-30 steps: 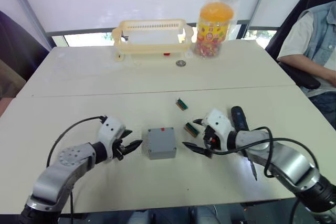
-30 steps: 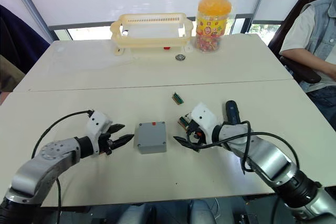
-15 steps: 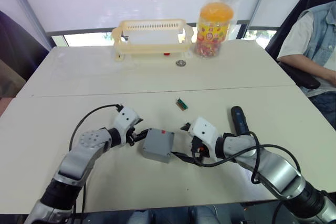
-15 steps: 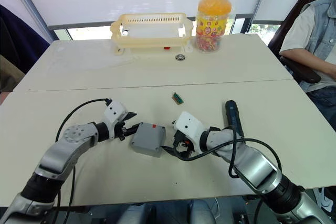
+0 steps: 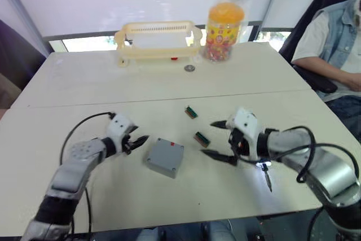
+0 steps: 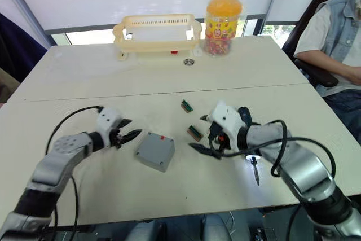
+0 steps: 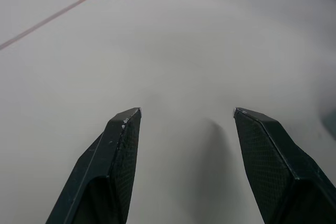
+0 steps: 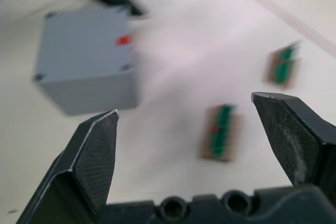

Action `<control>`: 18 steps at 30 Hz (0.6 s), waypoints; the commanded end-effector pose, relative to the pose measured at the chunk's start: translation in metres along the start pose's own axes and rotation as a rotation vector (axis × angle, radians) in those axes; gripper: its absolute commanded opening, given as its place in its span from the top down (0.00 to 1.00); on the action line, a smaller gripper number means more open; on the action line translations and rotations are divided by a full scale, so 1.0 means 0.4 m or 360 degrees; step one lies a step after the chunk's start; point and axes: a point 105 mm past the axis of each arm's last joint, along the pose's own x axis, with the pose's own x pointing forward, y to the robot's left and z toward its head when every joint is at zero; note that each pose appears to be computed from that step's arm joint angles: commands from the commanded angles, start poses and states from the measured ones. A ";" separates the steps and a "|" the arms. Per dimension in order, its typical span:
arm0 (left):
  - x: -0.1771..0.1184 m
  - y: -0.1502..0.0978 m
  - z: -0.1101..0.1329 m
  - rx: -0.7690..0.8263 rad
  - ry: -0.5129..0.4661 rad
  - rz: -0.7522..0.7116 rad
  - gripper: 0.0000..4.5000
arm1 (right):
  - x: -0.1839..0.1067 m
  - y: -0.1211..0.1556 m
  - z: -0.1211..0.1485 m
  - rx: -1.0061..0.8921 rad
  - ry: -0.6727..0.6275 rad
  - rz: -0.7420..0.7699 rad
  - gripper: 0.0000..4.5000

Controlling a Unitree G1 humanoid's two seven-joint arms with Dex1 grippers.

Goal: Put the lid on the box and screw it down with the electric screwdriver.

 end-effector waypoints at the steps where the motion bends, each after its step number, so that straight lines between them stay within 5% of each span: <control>1: -0.063 -0.050 0.001 -0.0040 -0.0004 -0.0067 0.36 | 0.038 -0.053 0.030 -0.0095 -0.0091 -0.0065 0.01; 7: -0.129 -0.150 -0.034 -0.0180 0.0076 -0.0195 0.36 | 0.145 -0.077 0.025 -0.0231 -0.0103 0.0011 0.01; 18: -0.078 -0.158 -0.031 -0.0188 0.0061 -0.0068 0.36 | 0.225 -0.019 -0.014 -0.0358 -0.0066 0.0234 0.01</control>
